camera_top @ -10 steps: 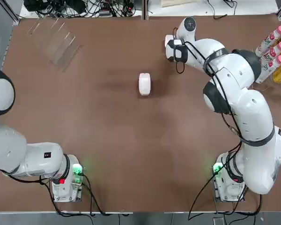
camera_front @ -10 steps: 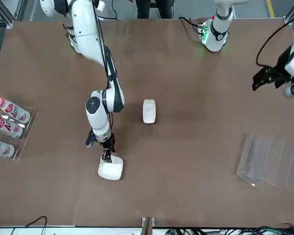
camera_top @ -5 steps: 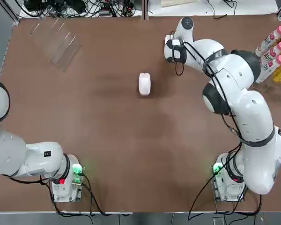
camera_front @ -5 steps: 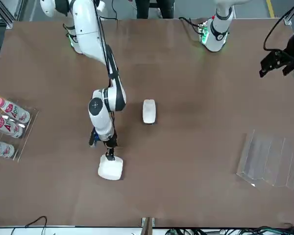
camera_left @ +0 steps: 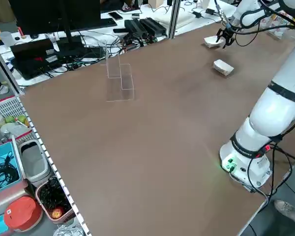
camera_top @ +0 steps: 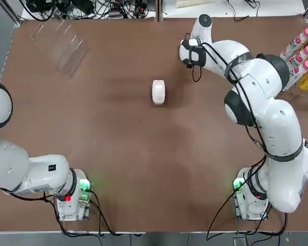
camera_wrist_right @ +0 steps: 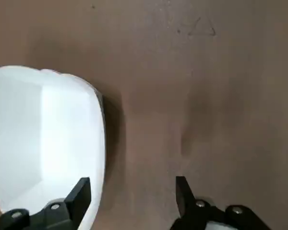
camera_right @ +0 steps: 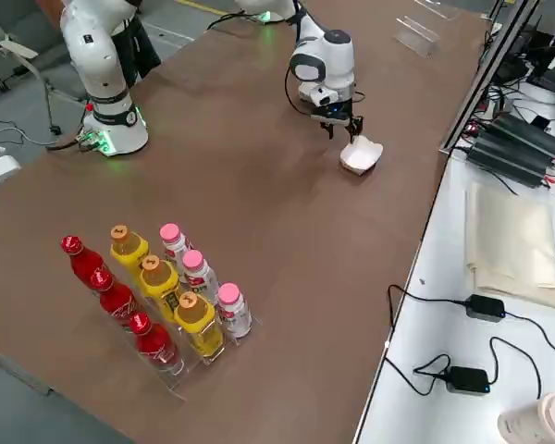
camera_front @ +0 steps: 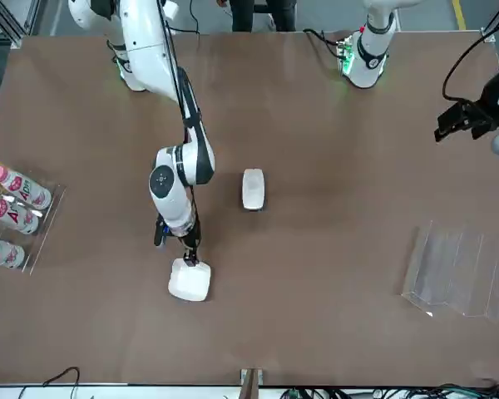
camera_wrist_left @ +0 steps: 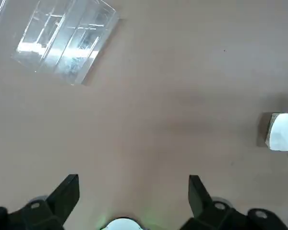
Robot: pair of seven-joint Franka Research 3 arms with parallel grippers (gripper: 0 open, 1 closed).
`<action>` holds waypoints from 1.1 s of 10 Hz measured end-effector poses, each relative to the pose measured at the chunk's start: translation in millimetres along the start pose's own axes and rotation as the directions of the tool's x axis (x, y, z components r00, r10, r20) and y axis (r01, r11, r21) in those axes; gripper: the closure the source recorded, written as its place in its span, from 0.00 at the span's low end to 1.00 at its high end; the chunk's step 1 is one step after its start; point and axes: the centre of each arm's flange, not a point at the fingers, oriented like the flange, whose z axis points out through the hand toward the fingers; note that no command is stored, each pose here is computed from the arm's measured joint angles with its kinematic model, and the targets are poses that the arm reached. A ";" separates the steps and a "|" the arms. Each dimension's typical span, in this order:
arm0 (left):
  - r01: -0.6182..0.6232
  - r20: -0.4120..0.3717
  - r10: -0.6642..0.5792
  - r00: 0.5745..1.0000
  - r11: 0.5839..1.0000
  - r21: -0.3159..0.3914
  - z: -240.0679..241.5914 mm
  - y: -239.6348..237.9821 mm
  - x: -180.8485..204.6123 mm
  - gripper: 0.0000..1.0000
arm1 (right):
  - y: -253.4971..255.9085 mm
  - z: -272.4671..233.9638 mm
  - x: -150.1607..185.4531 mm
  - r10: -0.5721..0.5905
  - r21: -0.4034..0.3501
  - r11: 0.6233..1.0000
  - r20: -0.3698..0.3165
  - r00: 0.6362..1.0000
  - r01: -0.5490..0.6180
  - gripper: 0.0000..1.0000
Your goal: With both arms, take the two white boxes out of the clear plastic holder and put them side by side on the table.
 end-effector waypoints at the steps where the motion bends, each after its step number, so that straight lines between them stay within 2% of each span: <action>1: 0.002 -0.005 -0.002 1.000 1.000 -0.001 -0.9 -1.1 0.5 0.00 | -2.1 -1.8 2.0 -0.005 0.004 1.000 -0.002 1.000 0.005 0.19; 3: 0.034 0.013 -0.034 0.999 0.999 -0.004 8.4 -19.0 8.7 0.00 | -8.2 -11.0 0.3 -0.070 0.021 0.997 0.005 0.998 0.070 0.14; 5: 0.056 0.021 -0.056 0.998 0.998 -0.013 18.6 -38.6 23.3 0.00 | -23.1 -38.9 -6.7 -0.139 0.046 0.989 0.030 0.990 0.137 0.00; 6: 0.032 0.002 -0.032 0.999 0.999 -0.012 10.2 -25.9 22.5 0.00 | -31.4 -58.2 -11.1 -0.221 0.046 0.975 0.045 0.974 0.219 0.00; 7: -0.007 -0.022 0.007 1.000 1.000 0.003 -0.9 -4.7 17.3 0.00 | -35.3 -74.6 -15.0 -0.340 0.041 0.940 0.061 0.938 0.338 0.00; 8: -0.035 -0.040 0.036 0.999 0.999 0.029 -9.2 13.9 10.6 0.00 | -35.7 -87.2 -18.0 -0.485 0.040 0.875 0.076 0.871 0.483 0.00; 9: -0.042 -0.051 0.044 0.998 0.998 0.048 -13.8 22.8 5.8 0.00 | -34.9 -97.3 -20.0 -0.614 0.042 0.789 0.093 0.784 0.613 0.00; 11: -0.036 -0.055 0.039 0.998 0.998 0.051 -16.1 19.7 4.8 0.00 | -28.4 -101.1 -26.7 -0.774 0.044 0.630 0.117 0.622 0.776 0.00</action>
